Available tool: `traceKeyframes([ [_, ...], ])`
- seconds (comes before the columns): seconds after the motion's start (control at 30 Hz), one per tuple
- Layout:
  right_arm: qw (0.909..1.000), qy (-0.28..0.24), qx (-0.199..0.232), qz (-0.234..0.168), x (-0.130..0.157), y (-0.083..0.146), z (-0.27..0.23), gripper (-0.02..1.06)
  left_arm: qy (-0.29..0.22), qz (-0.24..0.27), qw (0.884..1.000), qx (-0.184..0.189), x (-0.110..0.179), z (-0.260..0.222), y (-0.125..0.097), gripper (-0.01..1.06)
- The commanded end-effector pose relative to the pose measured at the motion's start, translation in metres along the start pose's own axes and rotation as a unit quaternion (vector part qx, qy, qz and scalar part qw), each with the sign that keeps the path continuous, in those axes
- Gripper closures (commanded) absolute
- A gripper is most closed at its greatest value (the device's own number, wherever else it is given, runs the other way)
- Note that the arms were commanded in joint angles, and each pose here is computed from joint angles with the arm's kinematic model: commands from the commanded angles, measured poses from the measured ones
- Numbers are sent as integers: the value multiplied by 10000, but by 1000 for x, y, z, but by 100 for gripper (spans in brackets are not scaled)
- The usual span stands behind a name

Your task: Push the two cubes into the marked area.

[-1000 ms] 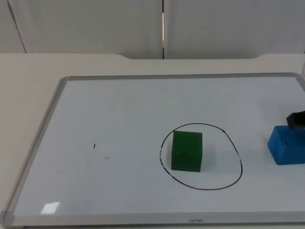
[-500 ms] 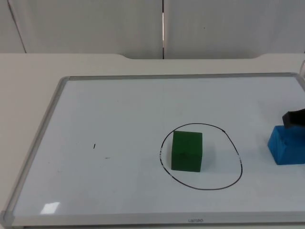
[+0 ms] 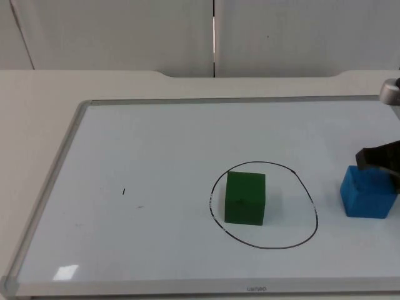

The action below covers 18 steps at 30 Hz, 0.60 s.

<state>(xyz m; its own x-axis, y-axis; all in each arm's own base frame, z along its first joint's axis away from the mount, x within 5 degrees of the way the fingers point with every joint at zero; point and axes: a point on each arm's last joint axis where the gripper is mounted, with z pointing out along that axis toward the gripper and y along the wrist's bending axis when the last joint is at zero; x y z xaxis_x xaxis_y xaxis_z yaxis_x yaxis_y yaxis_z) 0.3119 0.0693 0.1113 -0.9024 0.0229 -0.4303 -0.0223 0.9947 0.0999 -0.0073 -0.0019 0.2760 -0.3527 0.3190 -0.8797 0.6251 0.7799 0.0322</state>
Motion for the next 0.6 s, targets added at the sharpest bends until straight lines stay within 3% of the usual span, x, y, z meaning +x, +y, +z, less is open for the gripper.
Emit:
traceKeyframes([
  [0.0, 10000, -47, -24, 46, -2, 2, -1, 104, -10, -27, 10000, -1, 1, 0, 0, 105],
  [0.57, 9998, -151, -51, 87, -4, 2, -1, 104, -10, -27, 10000, -1, 1, 0, 0, 105],
])
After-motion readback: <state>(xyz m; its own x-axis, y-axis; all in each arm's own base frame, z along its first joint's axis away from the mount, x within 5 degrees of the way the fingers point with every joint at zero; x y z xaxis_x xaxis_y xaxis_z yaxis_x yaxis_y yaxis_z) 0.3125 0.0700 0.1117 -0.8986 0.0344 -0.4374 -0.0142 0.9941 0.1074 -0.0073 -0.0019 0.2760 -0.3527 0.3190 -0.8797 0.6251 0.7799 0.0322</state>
